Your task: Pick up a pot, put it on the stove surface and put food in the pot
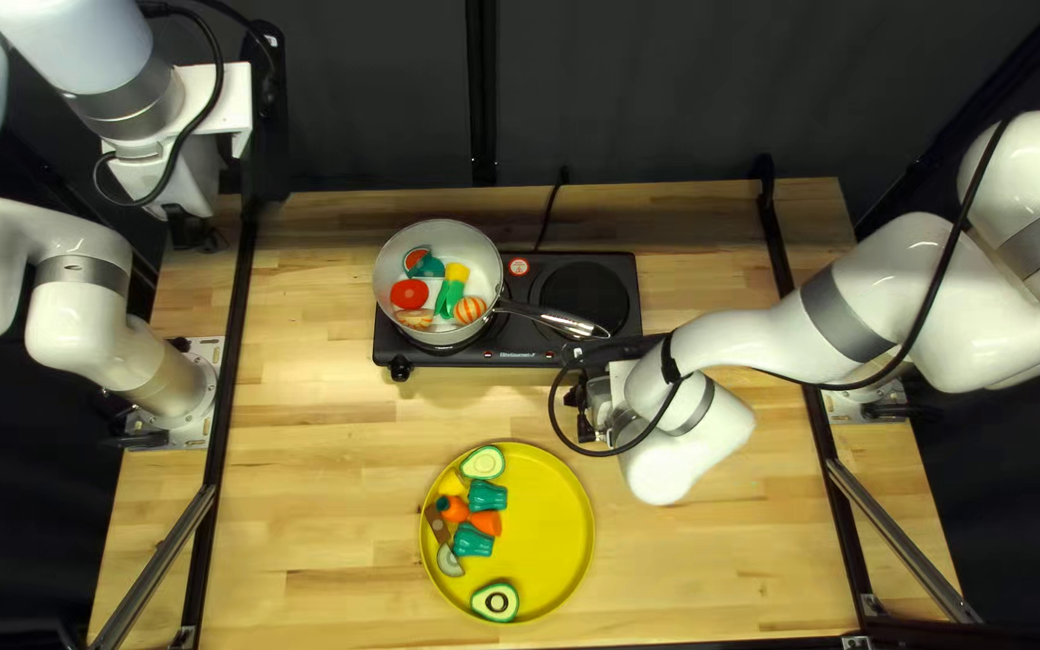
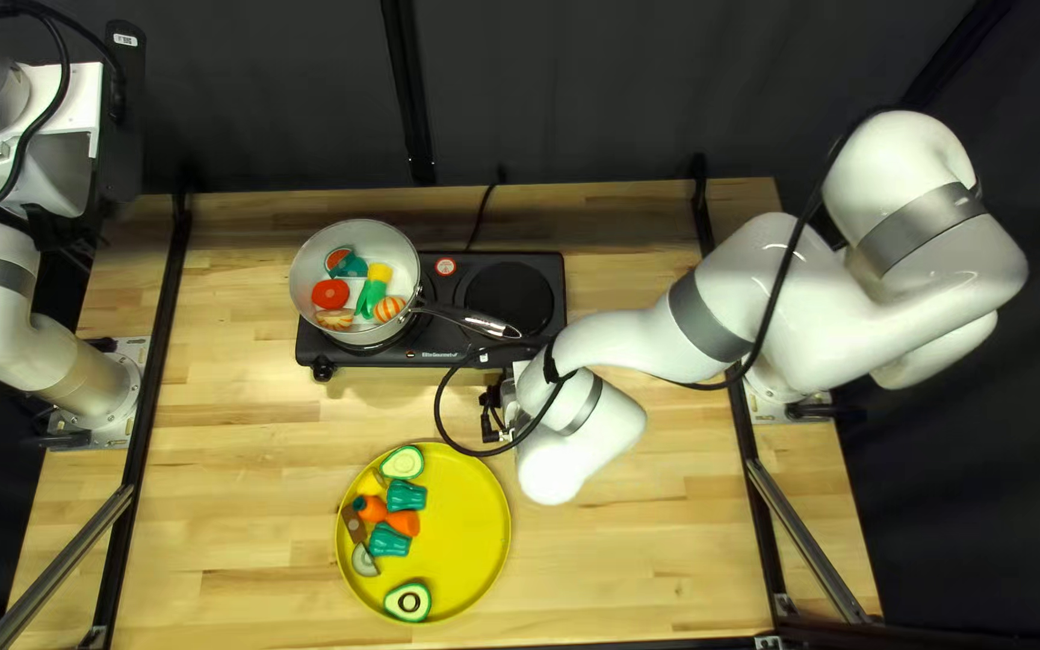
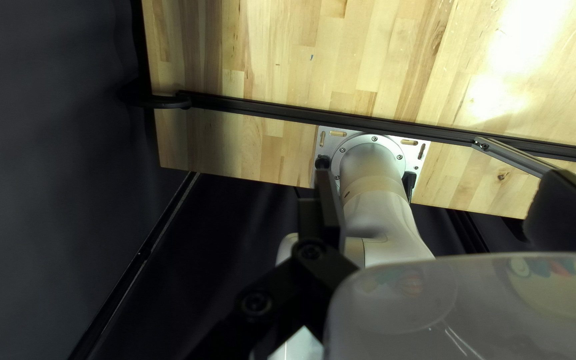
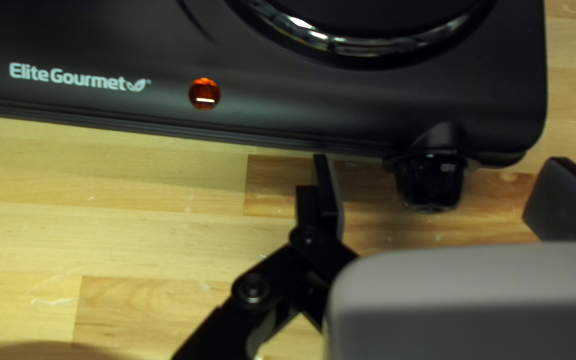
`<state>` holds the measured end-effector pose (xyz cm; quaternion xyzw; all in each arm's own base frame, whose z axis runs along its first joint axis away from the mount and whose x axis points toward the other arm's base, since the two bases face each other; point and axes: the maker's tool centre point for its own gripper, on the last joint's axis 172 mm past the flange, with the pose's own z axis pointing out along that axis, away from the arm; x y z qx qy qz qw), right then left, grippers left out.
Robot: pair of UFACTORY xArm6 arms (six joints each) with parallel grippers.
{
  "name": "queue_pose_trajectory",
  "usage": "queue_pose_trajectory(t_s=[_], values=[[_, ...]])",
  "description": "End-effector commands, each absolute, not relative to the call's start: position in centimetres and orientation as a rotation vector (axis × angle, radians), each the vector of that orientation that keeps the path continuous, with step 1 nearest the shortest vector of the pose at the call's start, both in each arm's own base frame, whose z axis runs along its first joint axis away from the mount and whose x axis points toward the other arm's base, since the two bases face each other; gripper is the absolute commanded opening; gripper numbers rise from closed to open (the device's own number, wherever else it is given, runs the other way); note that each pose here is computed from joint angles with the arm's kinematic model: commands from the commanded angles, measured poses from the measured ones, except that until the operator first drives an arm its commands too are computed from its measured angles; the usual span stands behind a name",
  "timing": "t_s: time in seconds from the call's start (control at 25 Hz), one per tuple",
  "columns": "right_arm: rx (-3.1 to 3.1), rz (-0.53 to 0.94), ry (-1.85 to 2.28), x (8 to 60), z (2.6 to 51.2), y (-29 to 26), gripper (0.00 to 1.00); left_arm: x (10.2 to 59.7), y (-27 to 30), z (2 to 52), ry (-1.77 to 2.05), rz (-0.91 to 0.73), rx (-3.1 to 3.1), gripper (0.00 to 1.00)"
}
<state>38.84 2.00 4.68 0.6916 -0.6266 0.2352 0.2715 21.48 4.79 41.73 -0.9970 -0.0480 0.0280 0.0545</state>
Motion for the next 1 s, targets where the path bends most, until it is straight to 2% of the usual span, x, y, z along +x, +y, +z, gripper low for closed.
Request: queue_pose_trajectory(t_s=[0.04, 0.12, 0.16, 0.2, 0.24, 1.0], values=[[1.853, 0.627, -1.689, 38.68, 4.73, 2.09, 1.00, 21.48, 4.79, 41.73, -0.146, 0.085, -3.028, 1.00], [1.850, 0.621, -1.693, 38.87, 4.64, 2.06, 1.00, 21.48, 4.79, 41.73, -0.146, 0.085, -3.028, 1.00], [1.846, 0.620, -1.696, 38.94, 4.55, 2.09, 0.93, 21.48, 4.79, 41.73, -0.146, 0.085, -3.028, 1.00], [1.844, 0.619, -1.699, 39.01, 4.49, 2.09, 0.08, 21.48, 4.79, 41.73, -0.146, 0.085, -3.028, 1.00], [1.844, 0.619, -1.699, 39.01, 4.49, 2.09, 0.00, 21.48, 4.79, 41.73, -0.146, 0.085, -3.028, 1.00], [1.866, 0.617, -1.653, 39.54, 4.74, 1.95, 0.00, 21.48, 4.79, 41.73, -0.146, 0.085, -3.028, 1.00]])
